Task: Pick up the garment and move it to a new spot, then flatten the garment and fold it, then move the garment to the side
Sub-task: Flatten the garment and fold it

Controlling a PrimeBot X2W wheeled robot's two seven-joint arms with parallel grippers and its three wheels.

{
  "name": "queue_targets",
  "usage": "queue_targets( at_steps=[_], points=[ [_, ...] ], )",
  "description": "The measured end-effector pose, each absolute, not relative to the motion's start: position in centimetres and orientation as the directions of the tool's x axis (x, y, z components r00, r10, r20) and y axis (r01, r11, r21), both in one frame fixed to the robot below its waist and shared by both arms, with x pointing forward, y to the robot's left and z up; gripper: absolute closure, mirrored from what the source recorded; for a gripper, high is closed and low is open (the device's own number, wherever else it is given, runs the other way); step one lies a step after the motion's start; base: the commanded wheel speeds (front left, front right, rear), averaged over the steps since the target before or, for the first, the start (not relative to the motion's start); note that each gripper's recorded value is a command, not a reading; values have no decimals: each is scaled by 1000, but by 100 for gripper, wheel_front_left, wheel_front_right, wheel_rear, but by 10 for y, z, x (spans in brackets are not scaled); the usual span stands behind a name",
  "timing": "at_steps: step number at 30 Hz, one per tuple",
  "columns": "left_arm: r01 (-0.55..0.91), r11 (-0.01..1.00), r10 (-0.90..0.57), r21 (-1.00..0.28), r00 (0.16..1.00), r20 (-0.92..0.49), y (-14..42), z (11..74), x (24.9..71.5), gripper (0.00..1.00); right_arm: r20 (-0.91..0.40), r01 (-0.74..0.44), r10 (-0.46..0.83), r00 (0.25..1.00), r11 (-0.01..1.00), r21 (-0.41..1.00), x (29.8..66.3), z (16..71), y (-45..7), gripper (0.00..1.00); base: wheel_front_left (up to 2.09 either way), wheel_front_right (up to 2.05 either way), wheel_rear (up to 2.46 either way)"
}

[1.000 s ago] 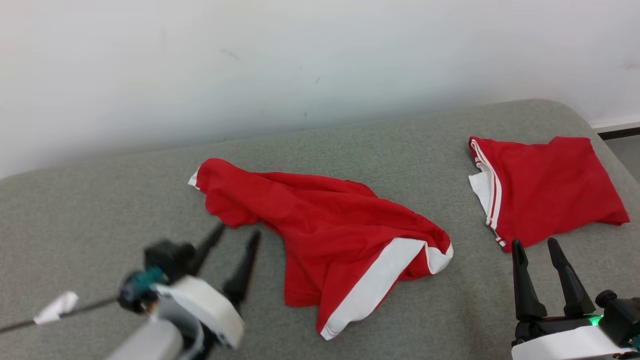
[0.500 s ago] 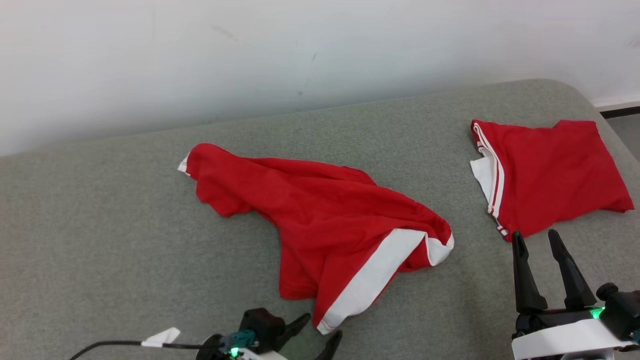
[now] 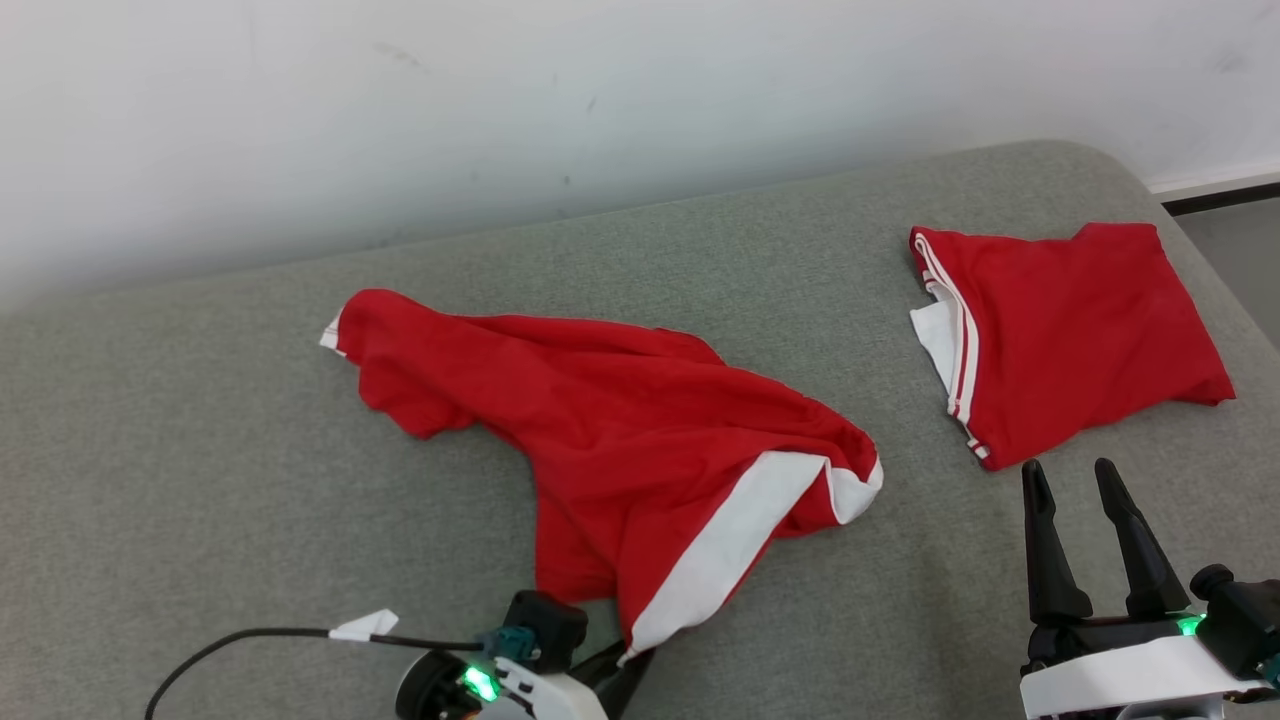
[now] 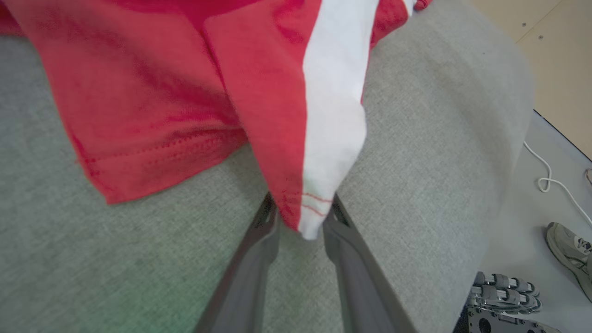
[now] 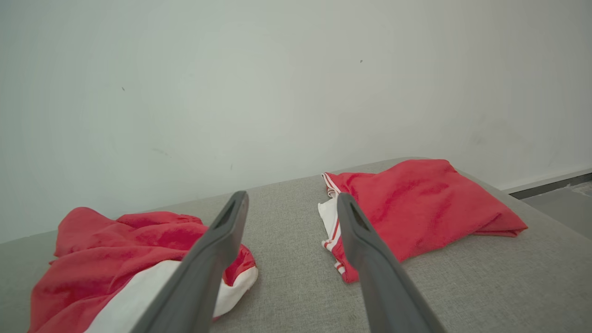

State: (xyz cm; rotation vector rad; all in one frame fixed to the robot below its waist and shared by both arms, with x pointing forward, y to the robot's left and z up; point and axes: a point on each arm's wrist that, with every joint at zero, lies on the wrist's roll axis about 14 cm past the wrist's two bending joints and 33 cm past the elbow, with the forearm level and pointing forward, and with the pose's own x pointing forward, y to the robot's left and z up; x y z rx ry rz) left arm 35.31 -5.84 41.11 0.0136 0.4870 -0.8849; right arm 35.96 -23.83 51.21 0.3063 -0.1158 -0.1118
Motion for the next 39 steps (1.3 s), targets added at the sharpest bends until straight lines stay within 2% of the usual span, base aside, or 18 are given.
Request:
queue_targets(
  at_steps=[6,10,18,21,26,34,35,36,37,39],
  points=[
    [753,627,-756,-201,525,-390,-58,421,351,100,103,77,-114,988,946,314,363,513,-233,0,0,0,0],
    [748,640,-748,-178,553,-367,-47,432,354,100,108,61,-100,989,946,317,365,515,-229,0,0,0,0],
    [720,693,-669,-42,620,-410,8,440,364,100,118,14,-54,992,948,318,369,517,-215,0,0,0,0],
    [691,722,-611,38,662,-435,35,440,373,100,123,1,-43,992,948,318,369,519,-212,0,0,0,0],
    [643,759,-527,100,699,-484,70,435,382,100,122,-7,-34,992,948,317,368,518,-209,0,0,0,0],
    [572,818,-458,60,710,-536,98,415,375,100,109,7,-43,993,952,307,363,514,-215,0,0,0,0],
    [568,821,-455,56,711,-536,99,413,374,72,109,8,-43,993,952,306,363,514,-215,0,0,0,0],
    [563,825,-453,51,712,-536,99,412,372,29,109,7,-43,993,952,306,363,514,-215,0,0,0,0],
    [559,828,-456,42,715,-529,97,412,371,0,109,7,-42,993,952,305,363,514,-215,0,0,0,0],
    [553,833,-464,23,721,-515,92,413,369,0,110,5,-40,993,952,305,363,515,-215,0,0,0,0]
  ],
)
